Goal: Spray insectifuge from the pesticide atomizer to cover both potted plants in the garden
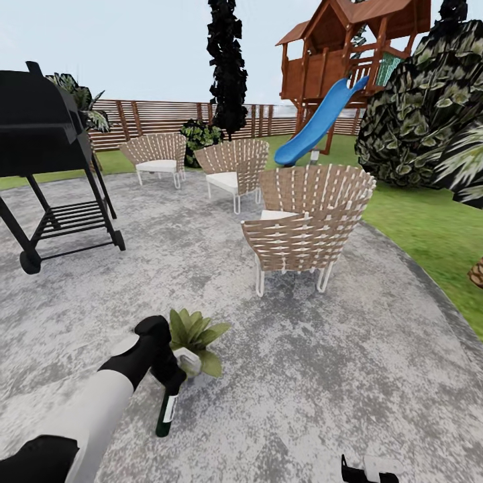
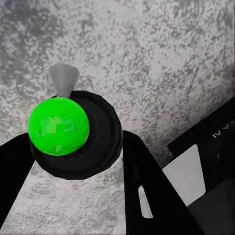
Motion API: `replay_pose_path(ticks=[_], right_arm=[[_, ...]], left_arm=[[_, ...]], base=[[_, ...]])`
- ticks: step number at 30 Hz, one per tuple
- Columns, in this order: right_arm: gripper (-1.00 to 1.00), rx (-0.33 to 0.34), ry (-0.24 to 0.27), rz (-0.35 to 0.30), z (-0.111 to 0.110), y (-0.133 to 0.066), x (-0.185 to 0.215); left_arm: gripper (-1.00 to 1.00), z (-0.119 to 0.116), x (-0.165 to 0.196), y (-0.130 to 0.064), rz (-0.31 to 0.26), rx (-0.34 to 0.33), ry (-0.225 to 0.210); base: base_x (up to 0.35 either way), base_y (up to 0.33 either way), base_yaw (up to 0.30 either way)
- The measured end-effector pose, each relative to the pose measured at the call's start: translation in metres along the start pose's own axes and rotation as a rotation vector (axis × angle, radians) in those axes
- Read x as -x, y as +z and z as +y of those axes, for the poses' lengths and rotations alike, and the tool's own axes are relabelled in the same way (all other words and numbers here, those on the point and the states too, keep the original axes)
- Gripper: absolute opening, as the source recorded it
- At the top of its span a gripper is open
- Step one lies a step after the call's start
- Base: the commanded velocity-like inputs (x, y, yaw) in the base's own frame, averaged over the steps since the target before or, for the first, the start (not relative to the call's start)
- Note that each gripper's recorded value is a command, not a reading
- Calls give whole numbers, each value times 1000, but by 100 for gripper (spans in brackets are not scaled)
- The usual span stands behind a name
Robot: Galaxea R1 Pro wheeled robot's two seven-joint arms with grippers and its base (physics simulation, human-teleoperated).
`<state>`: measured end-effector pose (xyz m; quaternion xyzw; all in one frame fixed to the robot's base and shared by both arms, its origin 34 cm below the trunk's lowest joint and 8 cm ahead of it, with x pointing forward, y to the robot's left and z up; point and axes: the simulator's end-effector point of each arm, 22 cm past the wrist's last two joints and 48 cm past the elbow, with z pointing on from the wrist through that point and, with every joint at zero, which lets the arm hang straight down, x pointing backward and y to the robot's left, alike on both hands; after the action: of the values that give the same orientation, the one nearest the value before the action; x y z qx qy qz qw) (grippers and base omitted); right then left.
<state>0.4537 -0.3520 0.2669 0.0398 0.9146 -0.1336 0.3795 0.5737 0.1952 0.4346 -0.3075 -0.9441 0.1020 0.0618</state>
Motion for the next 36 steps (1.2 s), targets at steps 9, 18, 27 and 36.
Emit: replay_pose_path(ticks=[9,18,27,36], right_arm=[[100,1,0,0,0,0,0],[100,3,-2,0,1,0,0],[100,3,-2,1,1,0,0],[100,3,-3,2,1,0,-1]], left_arm=[[-100,-14,15,-3,-49,-51,-33],[-100,12,-1,-7,-67,-58,-114],[-100,3,2,-3,-56,-64,-111],[-100,8,0,-4,-54,-51,-111]], base=[[0,0,0],[0,0,0],[0,0,0],[0,0,0]])
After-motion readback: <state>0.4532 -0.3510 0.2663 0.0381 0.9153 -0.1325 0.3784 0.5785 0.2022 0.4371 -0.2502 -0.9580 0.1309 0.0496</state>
